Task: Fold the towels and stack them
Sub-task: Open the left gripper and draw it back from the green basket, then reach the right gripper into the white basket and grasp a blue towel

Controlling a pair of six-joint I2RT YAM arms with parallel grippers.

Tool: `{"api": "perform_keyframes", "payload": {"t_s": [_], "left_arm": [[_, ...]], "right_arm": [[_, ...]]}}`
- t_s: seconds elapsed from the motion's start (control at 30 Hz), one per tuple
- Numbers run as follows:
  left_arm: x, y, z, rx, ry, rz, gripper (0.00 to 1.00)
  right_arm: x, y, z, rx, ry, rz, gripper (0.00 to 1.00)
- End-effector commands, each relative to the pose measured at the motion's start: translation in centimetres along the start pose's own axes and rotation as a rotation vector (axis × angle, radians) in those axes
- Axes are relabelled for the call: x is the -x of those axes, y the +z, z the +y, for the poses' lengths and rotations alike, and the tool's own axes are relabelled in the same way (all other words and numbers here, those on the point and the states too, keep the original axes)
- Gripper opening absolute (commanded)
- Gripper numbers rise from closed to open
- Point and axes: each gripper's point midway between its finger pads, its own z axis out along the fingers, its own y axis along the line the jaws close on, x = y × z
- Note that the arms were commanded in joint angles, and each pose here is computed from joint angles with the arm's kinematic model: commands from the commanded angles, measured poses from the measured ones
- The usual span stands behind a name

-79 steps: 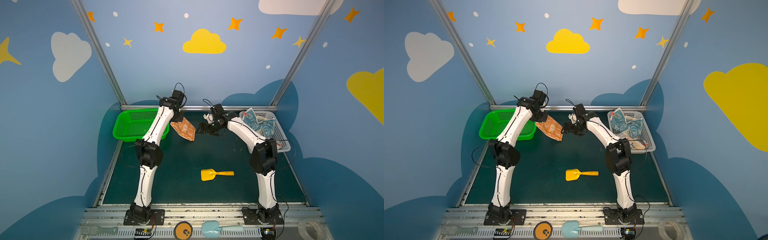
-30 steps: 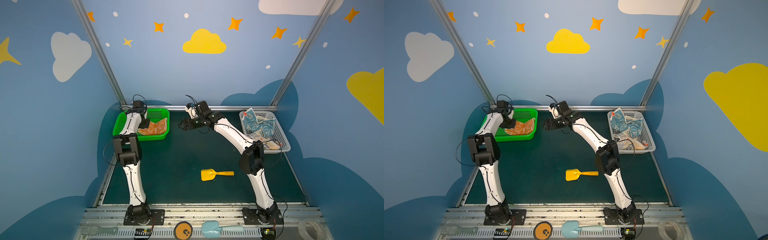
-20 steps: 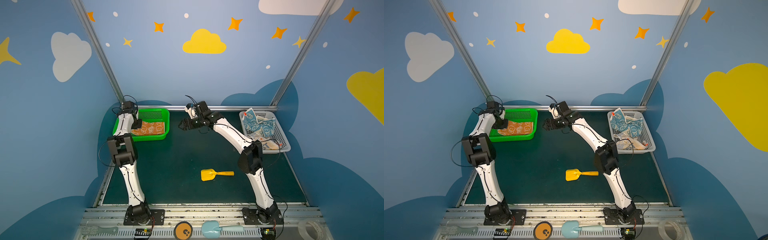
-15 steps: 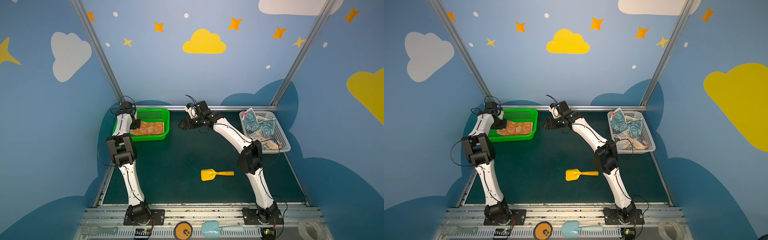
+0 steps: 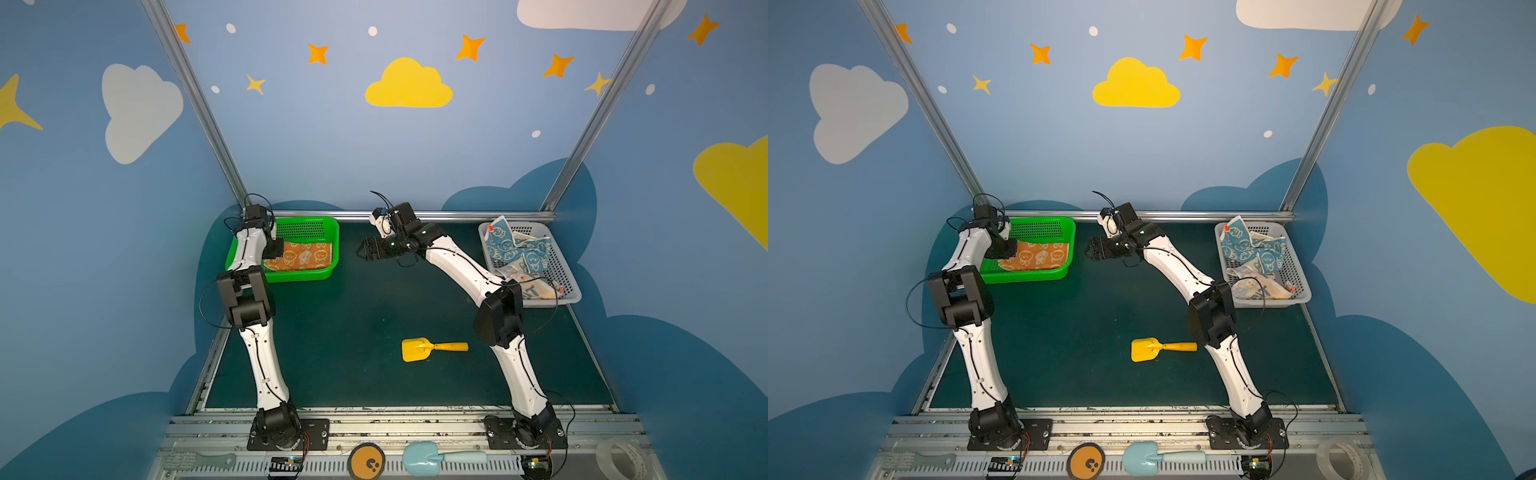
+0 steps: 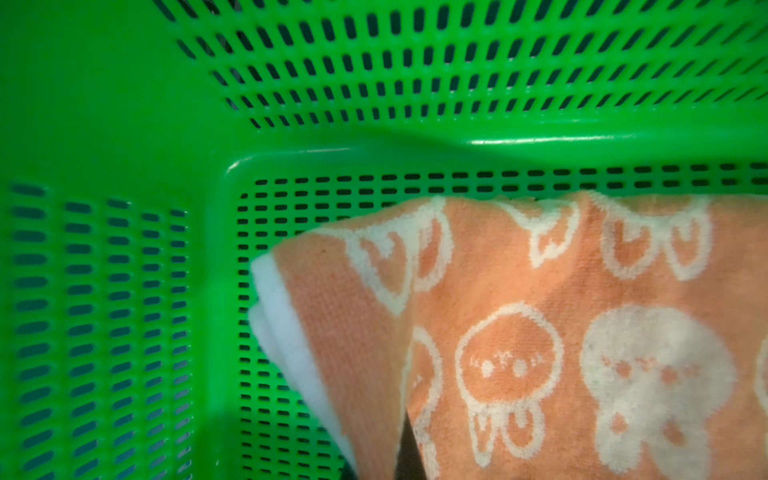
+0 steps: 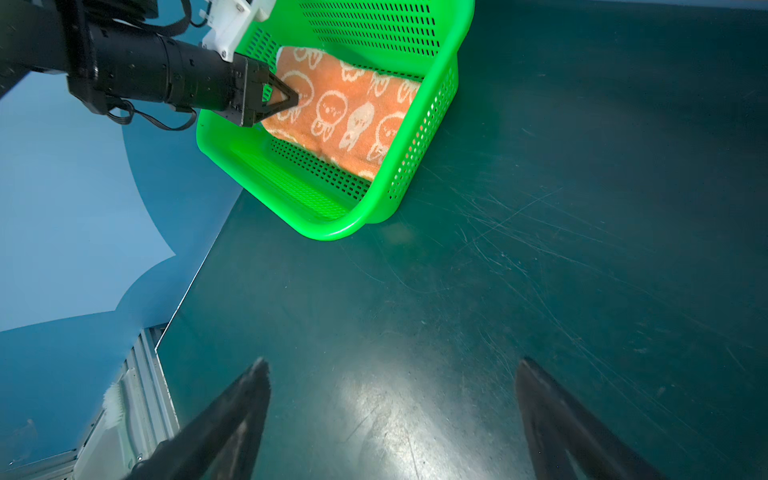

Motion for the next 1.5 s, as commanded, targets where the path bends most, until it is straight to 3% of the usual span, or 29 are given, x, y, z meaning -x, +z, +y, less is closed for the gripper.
{"api": "perform_keyframes", "payload": {"t_s": [0.0, 0.2, 0.4, 0.43, 0.5, 0.57, 0.6, 0.77, 1.07, 1.23, 1.47], "left_arm": [[0.0, 0.6, 1.1, 0.039, -0.023, 0.01, 0.06], [-0.2, 0.4, 2.0, 0.051, -0.044, 0.011, 0.07], [-0.2, 0.3, 2.5, 0.056, -0.07, 0.008, 0.24], [0.0, 0.0, 2.6, 0.058, -0.074, 0.001, 0.29], [0.6, -0.7, 2.7, 0.056, -0.095, -0.015, 0.54], [1.4, -2.1, 2.6, 0.059, -0.112, -0.04, 0.97], [2.0, -3.0, 2.7, 0.073, -0.117, -0.059, 1.0], [4.9, -9.8, 1.7, 0.145, -0.113, -0.172, 1.0], [8.2, -22.3, -8.5, 0.221, 0.129, -0.563, 1.0], [7.7, -26.5, -16.8, 0.123, 0.248, -0.66, 1.0], [6.4, -30.3, -30.4, -0.031, 0.412, -0.798, 1.0]], "right_arm": [[0.5, 0.2, -0.1, 0.016, 0.008, -0.011, 0.91], [0.7, 0.0, -0.2, 0.018, 0.012, -0.015, 0.91], [0.5, 0.1, -0.4, 0.02, 0.018, -0.009, 0.91], [0.5, 0.1, -0.4, 0.02, 0.018, -0.009, 0.91], [0.6, -0.1, -0.4, 0.019, 0.016, -0.014, 0.91], [0.9, -0.5, -0.3, 0.02, 0.016, -0.021, 0.91], [1.1, -0.7, -0.3, 0.019, 0.017, -0.024, 0.91], [2.1, -3.0, -0.6, -0.023, 0.003, -0.048, 0.92], [2.8, -12.4, -7.6, -0.289, 0.042, -0.106, 0.93], [1.1, -20.6, -15.0, -0.584, 0.135, -0.16, 0.96], [-3.0, -29.3, -22.4, -0.749, 0.375, -0.248, 0.96]]}}
